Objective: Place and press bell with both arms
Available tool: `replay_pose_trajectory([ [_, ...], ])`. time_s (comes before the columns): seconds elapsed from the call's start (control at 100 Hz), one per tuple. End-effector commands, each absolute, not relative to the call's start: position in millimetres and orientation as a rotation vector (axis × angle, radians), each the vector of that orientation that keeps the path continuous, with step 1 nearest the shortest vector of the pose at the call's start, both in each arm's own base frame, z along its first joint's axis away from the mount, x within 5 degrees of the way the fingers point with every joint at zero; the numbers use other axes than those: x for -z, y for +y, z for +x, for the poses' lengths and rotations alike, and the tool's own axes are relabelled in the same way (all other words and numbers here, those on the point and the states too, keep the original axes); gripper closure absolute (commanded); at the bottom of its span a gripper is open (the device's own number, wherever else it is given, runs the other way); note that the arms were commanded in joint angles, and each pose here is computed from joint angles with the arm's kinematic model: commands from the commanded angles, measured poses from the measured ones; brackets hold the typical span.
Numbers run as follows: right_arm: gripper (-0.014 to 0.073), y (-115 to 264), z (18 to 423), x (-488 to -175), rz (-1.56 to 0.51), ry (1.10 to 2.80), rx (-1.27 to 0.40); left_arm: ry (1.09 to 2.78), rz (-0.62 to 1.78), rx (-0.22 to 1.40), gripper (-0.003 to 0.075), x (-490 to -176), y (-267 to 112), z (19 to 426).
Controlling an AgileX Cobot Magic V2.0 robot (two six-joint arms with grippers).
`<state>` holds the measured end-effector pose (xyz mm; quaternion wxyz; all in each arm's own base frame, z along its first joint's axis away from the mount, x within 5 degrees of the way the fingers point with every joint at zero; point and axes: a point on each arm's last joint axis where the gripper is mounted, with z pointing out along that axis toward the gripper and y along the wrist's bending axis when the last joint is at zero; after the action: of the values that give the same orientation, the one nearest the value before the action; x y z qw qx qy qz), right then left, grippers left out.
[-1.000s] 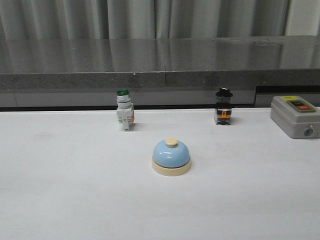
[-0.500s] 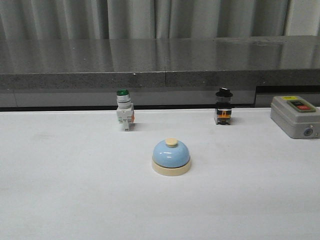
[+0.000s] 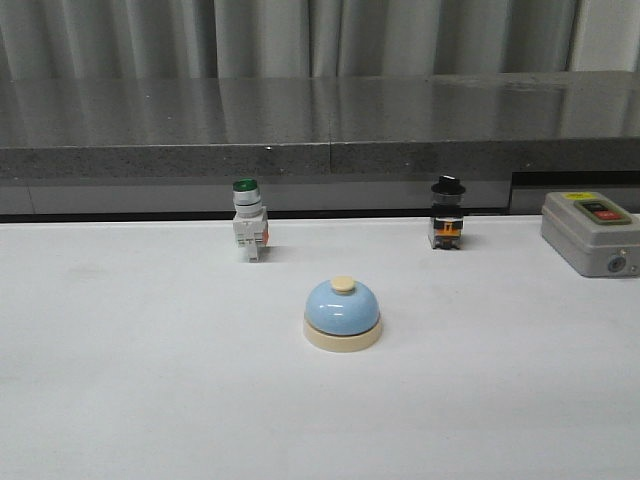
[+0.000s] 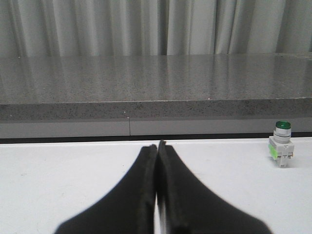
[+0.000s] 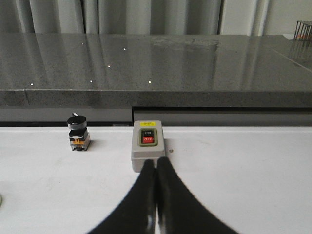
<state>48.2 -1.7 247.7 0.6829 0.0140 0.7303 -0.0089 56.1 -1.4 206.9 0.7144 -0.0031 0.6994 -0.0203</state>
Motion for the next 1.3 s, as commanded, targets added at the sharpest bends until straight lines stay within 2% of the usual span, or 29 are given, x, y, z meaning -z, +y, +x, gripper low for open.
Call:
replay_pose_trajectory([
  [0.0,0.0664,-2,53,-276,0.026,1.656,0.036,1.484,-0.012,0.052,0.0741,-201,-1,55],
  [0.1,0.0664,-3,65,-290,0.028,1.747,0.036,1.484,-0.012,0.052,0.0741,-201,-1,55],
  [0.33,0.0664,-3,109,-301,0.044,1.946,0.012,1.484,-0.012,0.052,0.0741,-201,-1,55],
  [0.48,0.0664,0,139,-312,0.072,2.096,-0.064,1.484,-0.012,0.052,0.0741,-201,-1,55],
  [0.71,0.0664,20,193,-322,-0.049,2.274,-0.126,1.484,-0.012,0.052,0.0741,-201,-1,55],
  [0.92,0.0664,57,241,-322,-0.225,2.365,-0.179,1.484,-0.012,0.052,0.0741,-201,-1,55],
  [1.29,0.0664,155,303,-312,-0.553,2.448,-0.267,1.484,-0.012,0.052,0.0741,-201,-1,55],
])
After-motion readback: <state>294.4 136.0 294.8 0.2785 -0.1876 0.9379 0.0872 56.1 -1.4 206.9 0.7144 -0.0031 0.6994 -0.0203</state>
